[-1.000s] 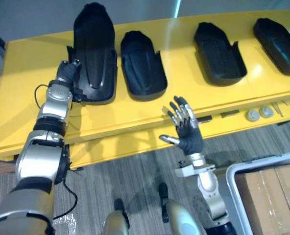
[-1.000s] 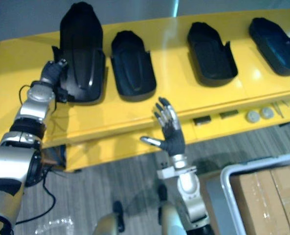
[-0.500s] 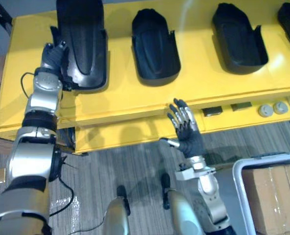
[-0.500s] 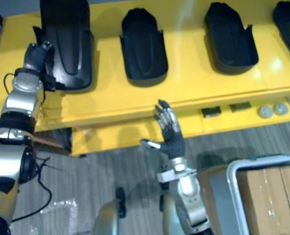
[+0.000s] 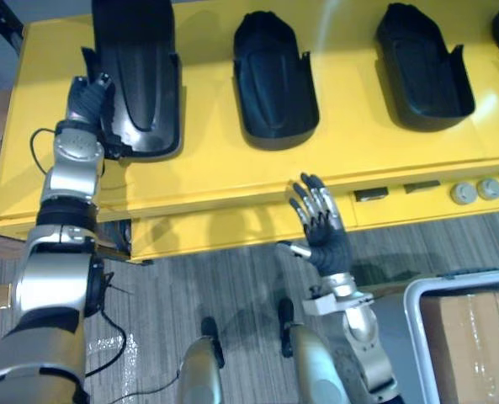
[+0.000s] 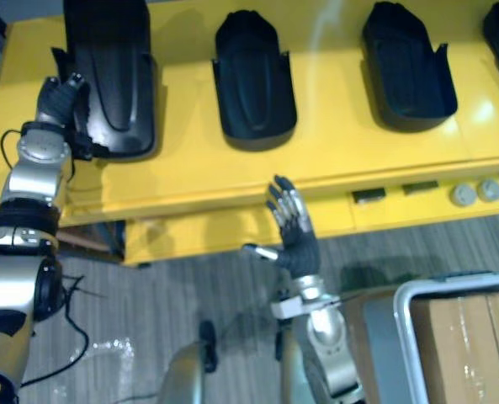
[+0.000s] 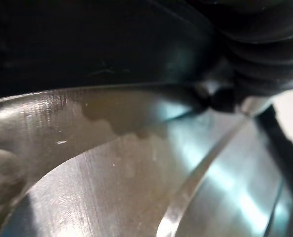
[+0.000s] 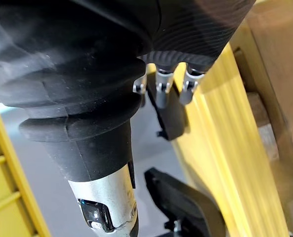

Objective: Walk over and take plastic housings, then place them on the shelf

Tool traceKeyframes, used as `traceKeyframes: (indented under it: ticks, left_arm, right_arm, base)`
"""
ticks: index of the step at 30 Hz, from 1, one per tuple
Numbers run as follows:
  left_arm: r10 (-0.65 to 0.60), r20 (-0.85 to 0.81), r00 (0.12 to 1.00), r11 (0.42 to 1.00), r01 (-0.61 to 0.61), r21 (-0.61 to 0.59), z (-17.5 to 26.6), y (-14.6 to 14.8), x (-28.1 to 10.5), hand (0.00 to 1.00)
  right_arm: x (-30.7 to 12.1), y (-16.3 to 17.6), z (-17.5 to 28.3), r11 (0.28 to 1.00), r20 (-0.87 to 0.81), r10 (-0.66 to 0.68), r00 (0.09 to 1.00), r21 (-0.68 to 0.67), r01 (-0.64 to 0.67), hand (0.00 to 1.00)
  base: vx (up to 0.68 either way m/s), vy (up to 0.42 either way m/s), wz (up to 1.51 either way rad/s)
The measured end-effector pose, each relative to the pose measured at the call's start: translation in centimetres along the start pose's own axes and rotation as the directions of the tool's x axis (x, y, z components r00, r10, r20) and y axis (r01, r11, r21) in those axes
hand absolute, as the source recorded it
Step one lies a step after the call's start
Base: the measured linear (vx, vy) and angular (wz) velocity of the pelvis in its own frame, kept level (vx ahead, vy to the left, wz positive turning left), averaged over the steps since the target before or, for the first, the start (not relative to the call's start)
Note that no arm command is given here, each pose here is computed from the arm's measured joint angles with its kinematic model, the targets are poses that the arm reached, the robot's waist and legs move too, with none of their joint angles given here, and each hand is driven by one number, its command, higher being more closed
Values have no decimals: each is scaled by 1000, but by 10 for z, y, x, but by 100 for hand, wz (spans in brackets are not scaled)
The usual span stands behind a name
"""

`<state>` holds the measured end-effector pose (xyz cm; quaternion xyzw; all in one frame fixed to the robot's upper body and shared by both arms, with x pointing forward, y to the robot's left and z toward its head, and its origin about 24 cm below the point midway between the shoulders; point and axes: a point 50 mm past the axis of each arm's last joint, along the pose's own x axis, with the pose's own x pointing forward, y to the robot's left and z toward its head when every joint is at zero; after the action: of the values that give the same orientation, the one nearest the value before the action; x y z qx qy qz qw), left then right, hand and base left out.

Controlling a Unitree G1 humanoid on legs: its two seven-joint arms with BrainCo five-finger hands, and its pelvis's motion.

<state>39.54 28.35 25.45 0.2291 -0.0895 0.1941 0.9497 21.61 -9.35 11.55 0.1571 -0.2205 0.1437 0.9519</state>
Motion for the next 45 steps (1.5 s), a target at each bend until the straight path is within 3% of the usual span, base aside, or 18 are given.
traceKeyframes:
  ticks: [6, 7, 32, 38, 45]
  left_arm:
    - [4, -16, 1000, 1000, -4, -8, -5, 2, -1, 100]
    - [10, -18, 1000, 1000, -11, -19, -5, 3, -1, 0]
    - [54, -8, 998, 998, -54, 45, -4, 7, -1, 0]
    - [226, 74, 971, 974, -226, -14, 13, 18, -5, 0]
    - [497, 297, 816, 866, -442, -236, 30, 25, -64, 0]
  right_arm:
    - [-4, 0, -2, 1000, -16, 9, 1000, 3, -9, 0]
    - [-4, 0, -2, 1000, -16, 8, 1000, 3, -8, 0]
    - [-6, -1, -5, 1000, -33, 4, 999, 3, -4, 0]
    - [-5, -4, -16, 1000, -73, 2, 997, -9, -3, 0]
    - [0, -10, -27, 999, -109, -8, 994, -36, 5, 0]
  base:
    - [6, -6, 3]
    - [45, -8, -1]
    - [10, -1, -1]
    - [6, 2, 5]
    - [95, 20, 2]
